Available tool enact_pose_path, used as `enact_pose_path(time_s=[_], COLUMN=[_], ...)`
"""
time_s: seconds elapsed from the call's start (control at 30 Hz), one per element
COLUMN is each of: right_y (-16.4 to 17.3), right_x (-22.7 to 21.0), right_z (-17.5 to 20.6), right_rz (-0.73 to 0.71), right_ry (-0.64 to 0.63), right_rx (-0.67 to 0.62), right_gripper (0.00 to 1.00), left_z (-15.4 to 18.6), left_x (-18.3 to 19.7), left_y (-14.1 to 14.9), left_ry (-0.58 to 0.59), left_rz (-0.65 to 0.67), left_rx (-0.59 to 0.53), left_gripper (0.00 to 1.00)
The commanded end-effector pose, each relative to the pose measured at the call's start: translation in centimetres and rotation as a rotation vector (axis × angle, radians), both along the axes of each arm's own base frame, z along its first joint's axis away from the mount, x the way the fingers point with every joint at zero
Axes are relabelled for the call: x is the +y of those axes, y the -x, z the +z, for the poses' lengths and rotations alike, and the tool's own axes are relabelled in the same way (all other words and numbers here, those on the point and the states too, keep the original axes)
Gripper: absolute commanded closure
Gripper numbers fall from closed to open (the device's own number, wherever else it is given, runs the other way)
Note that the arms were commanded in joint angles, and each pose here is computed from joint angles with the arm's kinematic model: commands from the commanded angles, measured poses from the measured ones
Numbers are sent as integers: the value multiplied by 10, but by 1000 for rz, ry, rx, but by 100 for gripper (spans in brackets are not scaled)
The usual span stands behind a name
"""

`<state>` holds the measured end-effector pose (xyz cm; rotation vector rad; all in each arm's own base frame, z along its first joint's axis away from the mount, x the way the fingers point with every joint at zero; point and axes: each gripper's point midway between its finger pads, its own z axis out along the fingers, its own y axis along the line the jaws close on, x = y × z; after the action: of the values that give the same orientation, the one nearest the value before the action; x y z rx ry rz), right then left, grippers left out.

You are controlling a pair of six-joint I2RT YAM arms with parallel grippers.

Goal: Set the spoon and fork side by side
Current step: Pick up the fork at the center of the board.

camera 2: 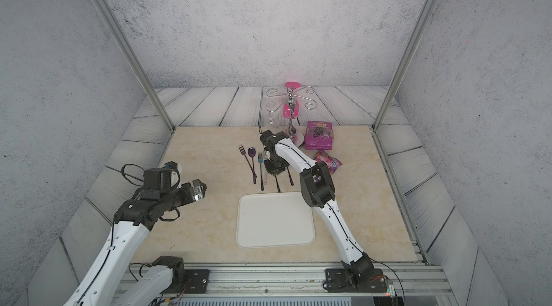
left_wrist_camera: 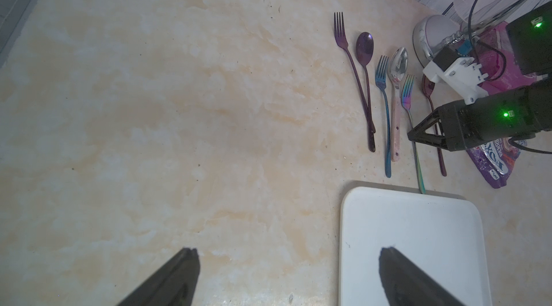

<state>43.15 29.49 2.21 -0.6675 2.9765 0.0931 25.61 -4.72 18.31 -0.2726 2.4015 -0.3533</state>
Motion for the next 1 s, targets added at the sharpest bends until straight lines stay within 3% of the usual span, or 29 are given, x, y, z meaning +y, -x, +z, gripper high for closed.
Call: enact_pose_path(time_s=[0.0, 0.1, 0.3, 0.53, 0.77, 0.97], right_y=[1, -2, -14, -19, 2, 40], right_x=[-13, -13, -14, -19, -29, -34], right_z=[-34, -34, -9, 50, 86, 106], right_rz=[-16, -27, -15, -2, -46, -114], right_ry=[60, 54, 35, 16, -21, -70], right_rx=[44, 36, -28, -138, -154, -119], right_gripper=[90, 100, 100, 100, 100, 100], left_z=[1, 1, 2, 2, 3, 4], left_x=[-2, -2, -2, -1, 0, 1], left_y=[1, 1, 1, 1, 2, 2], left_ry=[3, 2, -2, -3, -6, -10], left_rz=[-12, -12, -11, -7, -1, 2], left_rx=[-14, -14, -16, -16, -22, -27], left_gripper=[1, 1, 1, 1, 1, 1])
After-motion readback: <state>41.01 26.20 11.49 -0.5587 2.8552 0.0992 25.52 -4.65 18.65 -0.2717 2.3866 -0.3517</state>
